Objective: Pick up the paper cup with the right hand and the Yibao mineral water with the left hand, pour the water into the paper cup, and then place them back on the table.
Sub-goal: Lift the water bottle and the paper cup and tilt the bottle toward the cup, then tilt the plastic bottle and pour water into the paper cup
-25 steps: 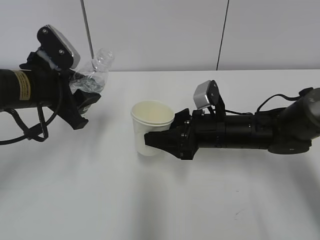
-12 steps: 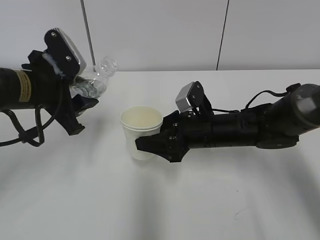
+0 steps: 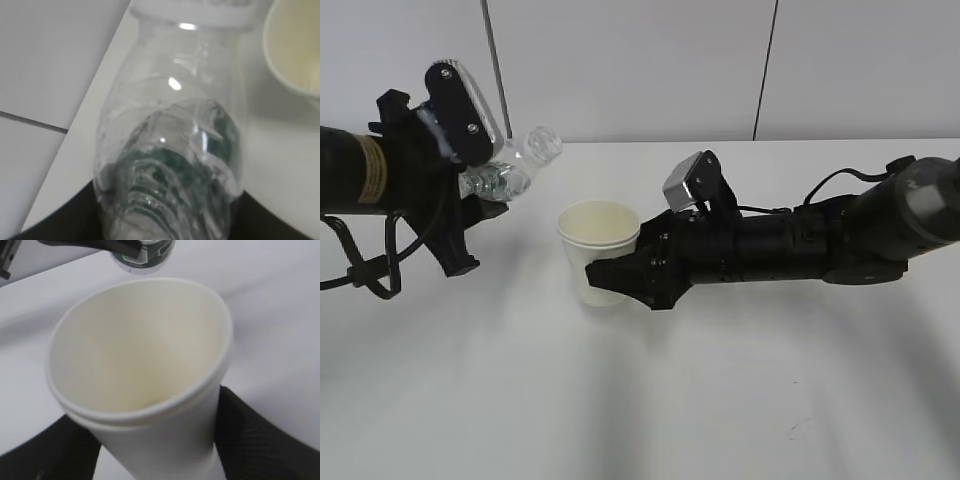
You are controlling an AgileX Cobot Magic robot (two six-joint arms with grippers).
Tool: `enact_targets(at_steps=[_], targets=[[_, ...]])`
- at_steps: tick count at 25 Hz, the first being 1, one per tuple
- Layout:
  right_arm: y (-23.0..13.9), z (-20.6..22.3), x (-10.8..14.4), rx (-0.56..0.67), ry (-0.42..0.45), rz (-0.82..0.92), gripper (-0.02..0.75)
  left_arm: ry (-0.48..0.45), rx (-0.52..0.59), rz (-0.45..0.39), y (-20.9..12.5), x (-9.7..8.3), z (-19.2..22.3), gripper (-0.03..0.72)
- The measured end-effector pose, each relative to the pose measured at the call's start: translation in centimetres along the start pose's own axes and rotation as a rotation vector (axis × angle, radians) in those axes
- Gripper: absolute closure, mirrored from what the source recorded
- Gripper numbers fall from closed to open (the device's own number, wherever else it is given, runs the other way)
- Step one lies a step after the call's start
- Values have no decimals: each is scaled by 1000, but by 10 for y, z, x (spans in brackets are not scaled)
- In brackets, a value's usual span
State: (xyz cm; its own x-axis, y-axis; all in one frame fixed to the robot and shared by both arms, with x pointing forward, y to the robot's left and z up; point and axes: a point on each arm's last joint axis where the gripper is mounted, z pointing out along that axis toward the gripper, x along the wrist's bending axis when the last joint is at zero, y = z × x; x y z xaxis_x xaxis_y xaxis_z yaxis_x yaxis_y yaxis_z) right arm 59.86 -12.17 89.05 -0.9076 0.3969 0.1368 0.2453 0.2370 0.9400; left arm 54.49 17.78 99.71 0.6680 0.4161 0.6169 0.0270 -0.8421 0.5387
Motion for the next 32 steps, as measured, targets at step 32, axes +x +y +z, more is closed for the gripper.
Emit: enact_targets(at_steps=[32], targets=[[8, 9, 0, 20, -12, 1, 229, 59, 114, 261, 17, 1, -2, 363]])
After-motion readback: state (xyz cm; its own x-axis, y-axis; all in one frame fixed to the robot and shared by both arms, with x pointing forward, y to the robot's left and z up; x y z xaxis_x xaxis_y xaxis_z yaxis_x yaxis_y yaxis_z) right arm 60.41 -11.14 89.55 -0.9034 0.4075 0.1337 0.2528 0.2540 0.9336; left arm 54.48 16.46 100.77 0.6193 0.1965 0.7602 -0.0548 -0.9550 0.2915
